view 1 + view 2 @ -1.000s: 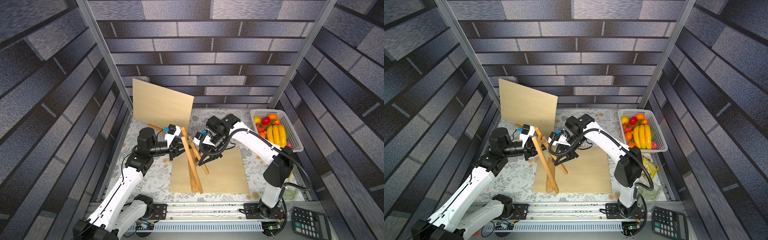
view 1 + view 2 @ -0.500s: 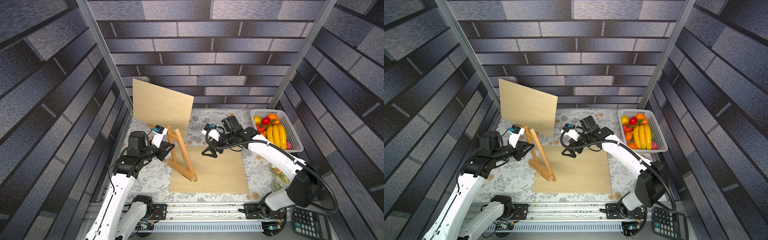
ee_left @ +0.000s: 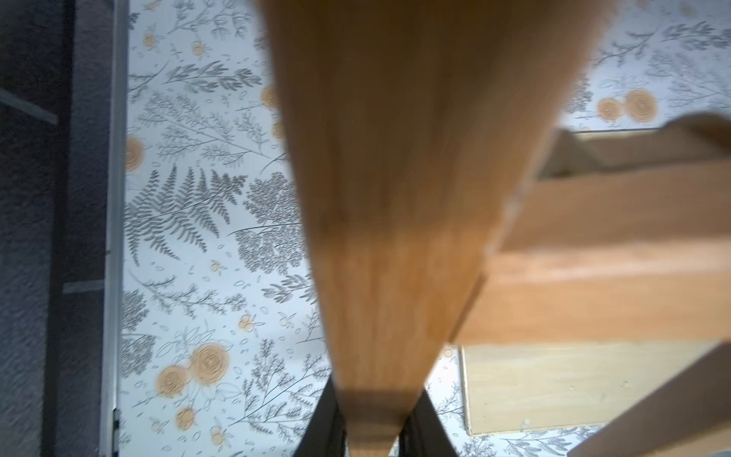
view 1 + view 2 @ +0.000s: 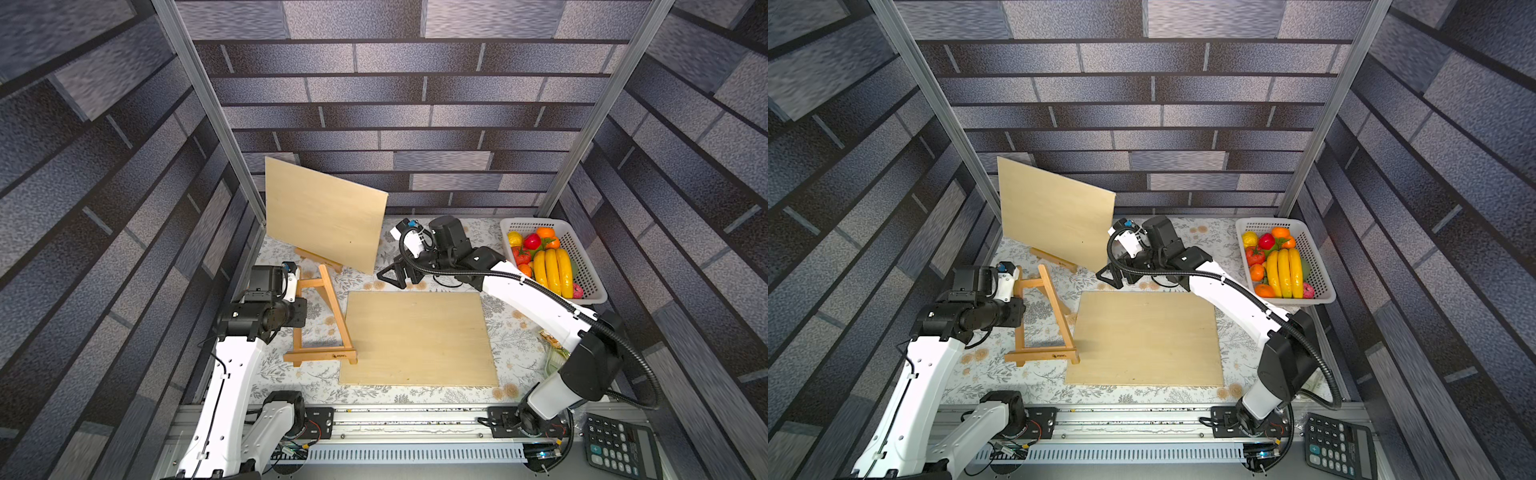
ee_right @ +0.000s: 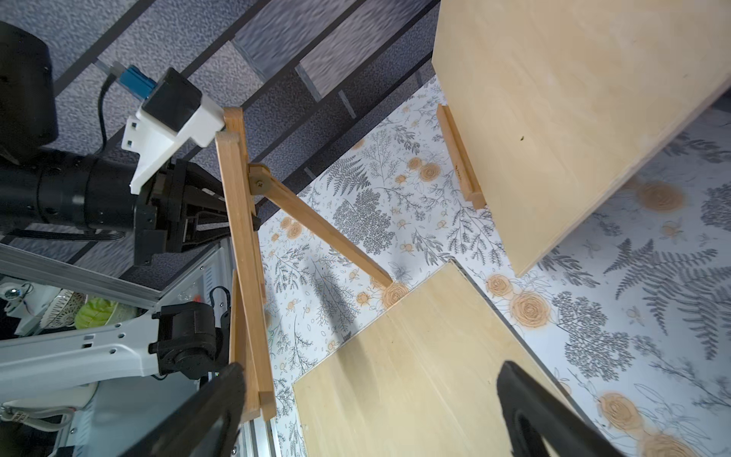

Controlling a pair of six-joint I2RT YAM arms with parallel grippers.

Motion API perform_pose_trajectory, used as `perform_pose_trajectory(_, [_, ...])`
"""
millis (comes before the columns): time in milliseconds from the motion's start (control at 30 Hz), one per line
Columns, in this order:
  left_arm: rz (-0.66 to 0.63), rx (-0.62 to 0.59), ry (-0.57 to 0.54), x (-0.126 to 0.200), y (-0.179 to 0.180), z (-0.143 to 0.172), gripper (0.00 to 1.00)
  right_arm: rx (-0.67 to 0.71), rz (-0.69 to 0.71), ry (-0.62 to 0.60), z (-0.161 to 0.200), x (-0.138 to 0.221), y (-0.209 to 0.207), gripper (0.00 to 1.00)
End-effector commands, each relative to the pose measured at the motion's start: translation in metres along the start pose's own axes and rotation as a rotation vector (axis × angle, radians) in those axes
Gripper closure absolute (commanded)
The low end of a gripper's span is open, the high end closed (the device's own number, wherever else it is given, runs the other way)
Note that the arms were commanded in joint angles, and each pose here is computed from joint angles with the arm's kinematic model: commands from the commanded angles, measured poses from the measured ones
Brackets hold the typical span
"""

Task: Assemble the easel
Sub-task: Place the easel at the center of the board.

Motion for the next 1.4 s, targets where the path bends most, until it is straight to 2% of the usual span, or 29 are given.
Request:
perform_pose_trajectory(0, [-0.141,0.032,-0.024,0.004,0.016,-0.016,1.00,-0.034,-0.063,-0.035,-0.011,-0.014,0.006,0.00])
perform_pose_trajectory(233, [-0.248,0.046,-0.056,-0.001,0.033,-0.047,1.00,-0.062,-0.126,0.000,-0.010,-0.043,0.004,0.00])
perform_pose_trajectory(433, [-0.273,0.145,-0.226,-0.010,0.051,-0.090,1.00,-0.057,-0.173,0.005,-0.008,-0.053,0.002,0.00])
perform_pose_trajectory(533, [-0.225,0.213,-0.343,-0.022,0.064,-0.109,1.00,-0.041,-0.183,0.024,-0.007,-0.055,0.002,0.00])
perform_pose_trajectory(600, [-0.196,0.256,-0.382,-0.036,0.069,-0.113,1.00,-0.039,-0.190,0.035,-0.004,-0.056,0.002,0.00])
perform_pose_trajectory(667, [-0.156,0.275,-0.369,-0.055,0.066,-0.105,1.00,-0.032,-0.198,0.049,-0.002,-0.055,0.003,0.00])
perform_pose_trajectory(833, [-0.130,0.255,-0.365,-0.074,0.055,-0.072,1.00,0.008,-0.183,0.077,0.003,-0.048,0.005,0.00])
perform_pose_trajectory(1133, [-0.122,0.195,-0.288,-0.076,0.048,-0.028,1.00,0.016,-0.183,0.105,0.009,-0.047,0.003,0.00])
perform_pose_trajectory(1367, [-0.186,0.088,-0.254,-0.064,0.057,-0.019,1.00,-0.023,-0.188,0.083,0.009,-0.052,0.001,0.00])
Point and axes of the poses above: each gripper's point midway between its finger pads, its own x axis back along the fingers, its own y axis along the line the jaws close on, z = x × y, the point moved 6 cm from there along x, back along the fingers, and after that the axes turned 5 degrees about x, right-handed, at the moved point
